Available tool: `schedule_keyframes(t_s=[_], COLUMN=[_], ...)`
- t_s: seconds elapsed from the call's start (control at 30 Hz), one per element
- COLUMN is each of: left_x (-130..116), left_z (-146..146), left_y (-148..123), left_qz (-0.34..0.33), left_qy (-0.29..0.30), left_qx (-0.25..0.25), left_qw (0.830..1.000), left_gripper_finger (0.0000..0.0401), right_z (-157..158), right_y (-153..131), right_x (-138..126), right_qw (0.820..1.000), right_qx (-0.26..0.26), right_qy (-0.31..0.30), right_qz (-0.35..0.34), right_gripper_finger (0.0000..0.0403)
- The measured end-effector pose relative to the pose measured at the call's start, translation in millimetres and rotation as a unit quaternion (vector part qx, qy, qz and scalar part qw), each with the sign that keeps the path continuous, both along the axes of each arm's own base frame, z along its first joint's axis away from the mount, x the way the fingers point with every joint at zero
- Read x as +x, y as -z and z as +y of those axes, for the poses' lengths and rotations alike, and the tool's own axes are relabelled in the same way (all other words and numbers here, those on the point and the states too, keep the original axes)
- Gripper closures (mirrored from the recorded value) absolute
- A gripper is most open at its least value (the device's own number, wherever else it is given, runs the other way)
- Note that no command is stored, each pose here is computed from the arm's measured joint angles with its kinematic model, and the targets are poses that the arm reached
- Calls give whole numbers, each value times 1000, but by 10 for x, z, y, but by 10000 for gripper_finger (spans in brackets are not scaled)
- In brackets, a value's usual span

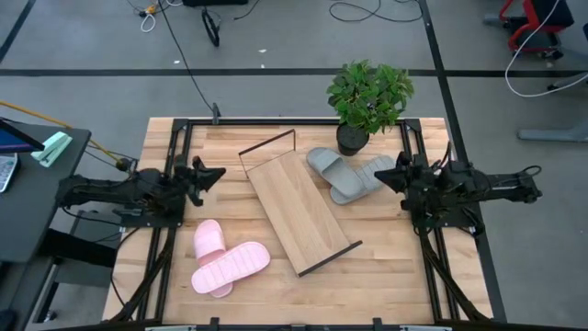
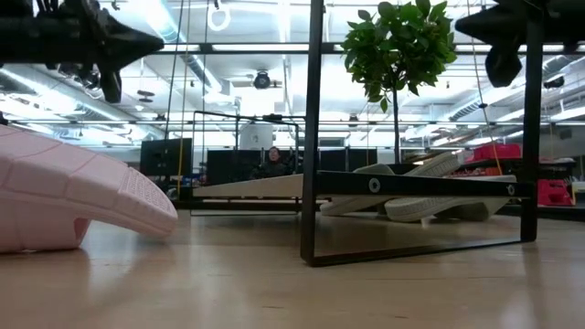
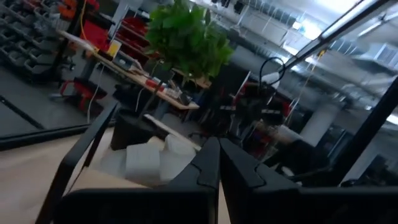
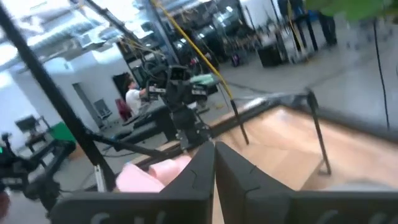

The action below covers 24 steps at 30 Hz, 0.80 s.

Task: Pick and place slides into the shelf
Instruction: Put the left gray slide on the shelf

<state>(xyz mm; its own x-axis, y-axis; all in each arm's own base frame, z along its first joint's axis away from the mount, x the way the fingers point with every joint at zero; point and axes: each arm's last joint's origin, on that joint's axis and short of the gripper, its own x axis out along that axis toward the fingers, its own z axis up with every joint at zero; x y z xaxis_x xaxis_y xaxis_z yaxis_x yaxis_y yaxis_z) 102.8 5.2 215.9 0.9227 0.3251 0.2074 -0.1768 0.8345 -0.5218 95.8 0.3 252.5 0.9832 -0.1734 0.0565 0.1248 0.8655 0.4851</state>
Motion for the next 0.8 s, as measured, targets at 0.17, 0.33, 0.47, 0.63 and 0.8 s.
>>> schedule_keyframes(t_s=[0.17, 0.33, 0.47, 0.63, 0.8], left_x=[-11, -22, -12, 23, 51], left_z=[1, 4, 3, -7, -22], left_y=[-57, -92, -85, -68, -213], left_qz=[-17, -53, -53, -40, -42], left_qy=[4, 10, 15, 27, 54], left_qx=[-16, -64, -78, -79, -80], left_qw=[1000, 997, 995, 996, 994], left_gripper_finger=[380, 372, 371, 357, 325], right_z=[0, 8, 9, 5, 3], right_y=[-204, -373, -370, -317, -274], right_x=[25, 34, 18, -30, -55], right_qw=[998, 996, 981, 952, 940], right_qx=[55, 39, 62, 95, 131], right_qy=[1, -9, -3, 18, 34], right_qz=[17, 79, 184, 291, 312], right_gripper_finger=[385, 385, 379, 357, 331])
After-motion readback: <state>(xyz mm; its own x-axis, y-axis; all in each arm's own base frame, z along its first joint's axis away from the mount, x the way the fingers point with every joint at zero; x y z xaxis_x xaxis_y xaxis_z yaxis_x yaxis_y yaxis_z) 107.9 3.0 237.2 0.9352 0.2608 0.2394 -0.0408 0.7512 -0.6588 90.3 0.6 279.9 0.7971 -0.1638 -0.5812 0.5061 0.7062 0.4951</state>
